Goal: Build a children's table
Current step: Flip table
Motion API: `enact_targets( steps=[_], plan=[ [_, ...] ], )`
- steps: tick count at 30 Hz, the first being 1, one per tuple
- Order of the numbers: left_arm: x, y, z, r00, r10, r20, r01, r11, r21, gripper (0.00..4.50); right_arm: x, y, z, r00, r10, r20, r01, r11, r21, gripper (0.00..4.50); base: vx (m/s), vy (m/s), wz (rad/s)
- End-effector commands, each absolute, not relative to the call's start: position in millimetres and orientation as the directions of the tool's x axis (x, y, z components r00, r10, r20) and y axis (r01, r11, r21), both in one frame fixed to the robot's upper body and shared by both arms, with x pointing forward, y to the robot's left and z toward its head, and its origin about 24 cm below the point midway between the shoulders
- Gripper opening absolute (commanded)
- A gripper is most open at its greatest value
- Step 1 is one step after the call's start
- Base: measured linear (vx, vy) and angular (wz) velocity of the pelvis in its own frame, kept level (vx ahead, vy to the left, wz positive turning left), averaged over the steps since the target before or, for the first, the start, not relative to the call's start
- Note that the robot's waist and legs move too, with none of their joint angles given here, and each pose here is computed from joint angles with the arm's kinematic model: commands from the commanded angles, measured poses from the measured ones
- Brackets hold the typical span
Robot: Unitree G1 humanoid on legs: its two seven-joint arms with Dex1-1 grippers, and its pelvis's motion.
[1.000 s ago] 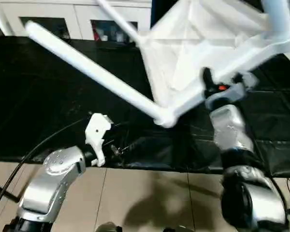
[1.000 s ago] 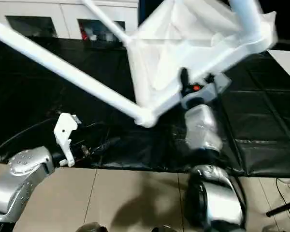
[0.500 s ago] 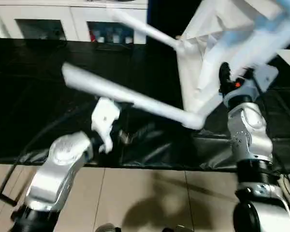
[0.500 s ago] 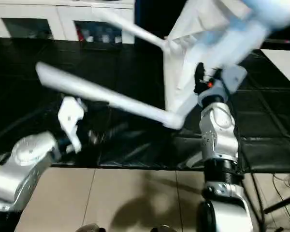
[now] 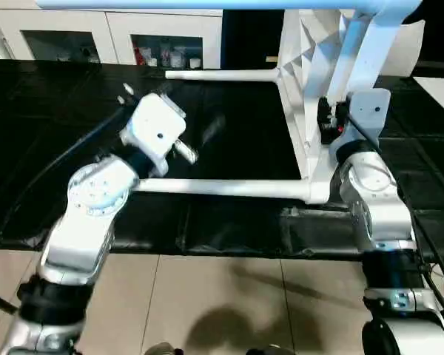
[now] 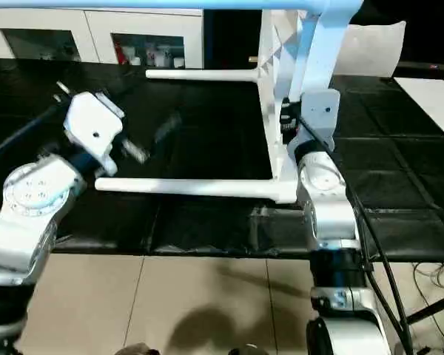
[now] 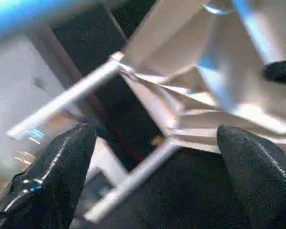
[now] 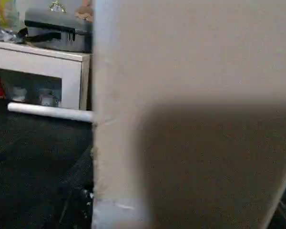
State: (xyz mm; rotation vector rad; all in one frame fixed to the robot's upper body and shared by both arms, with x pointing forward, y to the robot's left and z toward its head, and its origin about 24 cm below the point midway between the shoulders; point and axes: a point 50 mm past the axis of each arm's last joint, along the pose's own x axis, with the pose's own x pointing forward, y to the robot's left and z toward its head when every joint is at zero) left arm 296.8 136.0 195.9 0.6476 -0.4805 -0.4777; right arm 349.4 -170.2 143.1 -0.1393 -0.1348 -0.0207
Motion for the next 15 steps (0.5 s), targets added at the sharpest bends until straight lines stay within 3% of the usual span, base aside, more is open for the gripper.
enact_targets(
  steps=[1,5,12,13,15],
  plan=[
    [300.5,136.7,195.6,0.787,-0.554,0.271,0.166,0.614,0.772,4.5,347.5,-177.8,117.9,0.999,-0.042,0.018,0.044,0.985,-0.165,2.83,0.0,0.0,0.0],
    [302.3,138.5,201.9,0.773,-0.537,0.337,0.043,0.575,0.817,4.5,349.0,-183.0,112.1,0.997,-0.08,0.0,0.078,0.979,-0.189,3.12,0.0,0.0,0.0],
    [306.9,141.9,218.0,0.715,-0.493,0.495,-0.175,0.559,0.811,4.5,355.2,-183.6,97.0,0.997,-0.061,-0.049,0.048,0.973,-0.225,3.12,0.0,0.0,0.0],
    [308.3,142.6,224.0,0.686,-0.491,0.538,-0.24,0.545,0.804,4.5,358.0,-183.9,94.6,0.997,-0.058,-0.051,0.046,0.975,-0.216,2.85,0.0,0.0,0.0],
    [307.4,142.8,230.8,0.648,-0.492,0.582,-0.3,0.537,0.788,4.5,360.3,-184.4,93.2,0.996,-0.063,-0.055,0.05,0.975,-0.217,2.78,0.0,0.0,0.0]
  ],
)
